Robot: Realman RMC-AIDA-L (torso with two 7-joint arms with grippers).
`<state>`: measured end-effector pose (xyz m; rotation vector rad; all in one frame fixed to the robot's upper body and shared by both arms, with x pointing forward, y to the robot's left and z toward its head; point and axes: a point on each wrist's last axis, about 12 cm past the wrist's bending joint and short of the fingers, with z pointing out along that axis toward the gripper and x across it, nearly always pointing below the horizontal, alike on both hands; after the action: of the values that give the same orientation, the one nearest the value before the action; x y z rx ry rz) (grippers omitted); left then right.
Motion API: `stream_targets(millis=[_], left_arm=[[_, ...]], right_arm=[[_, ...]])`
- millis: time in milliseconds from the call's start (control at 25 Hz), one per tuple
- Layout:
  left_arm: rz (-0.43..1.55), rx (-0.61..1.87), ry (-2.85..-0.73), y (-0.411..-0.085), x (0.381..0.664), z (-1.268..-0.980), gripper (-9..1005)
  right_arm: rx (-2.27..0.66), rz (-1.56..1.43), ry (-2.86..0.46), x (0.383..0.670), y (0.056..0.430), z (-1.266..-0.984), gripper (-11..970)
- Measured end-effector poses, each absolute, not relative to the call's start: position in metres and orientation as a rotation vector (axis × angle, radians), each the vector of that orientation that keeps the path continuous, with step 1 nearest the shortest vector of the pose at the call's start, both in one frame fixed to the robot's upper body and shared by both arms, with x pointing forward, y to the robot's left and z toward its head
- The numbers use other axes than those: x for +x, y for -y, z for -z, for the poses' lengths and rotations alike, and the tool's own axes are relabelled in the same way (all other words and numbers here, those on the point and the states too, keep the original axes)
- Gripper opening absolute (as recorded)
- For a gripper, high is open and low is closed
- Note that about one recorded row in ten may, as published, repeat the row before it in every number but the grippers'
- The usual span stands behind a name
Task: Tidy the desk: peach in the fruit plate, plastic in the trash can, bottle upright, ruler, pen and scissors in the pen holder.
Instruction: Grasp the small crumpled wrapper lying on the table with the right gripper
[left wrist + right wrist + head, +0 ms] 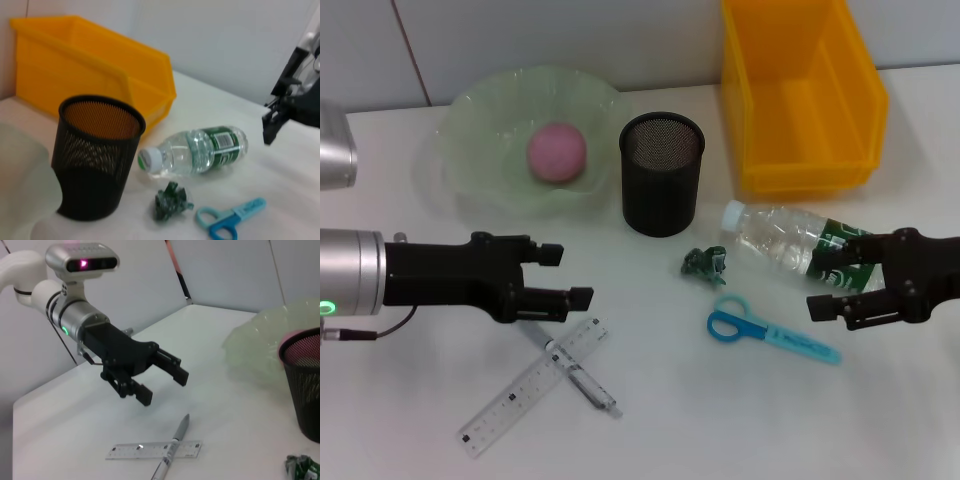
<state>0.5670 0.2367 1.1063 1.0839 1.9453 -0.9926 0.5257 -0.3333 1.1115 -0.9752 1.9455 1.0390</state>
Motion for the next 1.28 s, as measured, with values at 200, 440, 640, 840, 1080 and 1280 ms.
stream_targets(millis=[200,440,640,840,1080,1280], left_arm=[[0.996,1.106,-1.947,-0.241,0.561,-1.105,803],[0.995,1.083,-1.933,-0.248,0.56,-1.107,801],[0.995,1.077,-1.917,-0.249,0.56,-1.109,800],[0.994,1.073,-1.914,-0.249,0.56,-1.11,800],[0.992,1.048,-1.905,-0.25,0.562,-1.112,800],[0.998,1.048,-1.905,-0.249,0.562,-1.111,800]], right_arm=[[-1.007,-0.993,-1.958,0.539,0.329,-1.132,769],[-1.019,-0.964,-2.068,0.573,0.304,-1.169,767],[-1.113,-0.892,-2.181,0.598,0.27,-1.193,765],[-1.245,-0.706,-2.312,0.621,0.23,-1.205,763],[-1.391,-0.507,-2.372,0.631,0.191,-1.205,761],[-1.477,-0.408,-2.395,0.633,0.166,-1.194,759]])
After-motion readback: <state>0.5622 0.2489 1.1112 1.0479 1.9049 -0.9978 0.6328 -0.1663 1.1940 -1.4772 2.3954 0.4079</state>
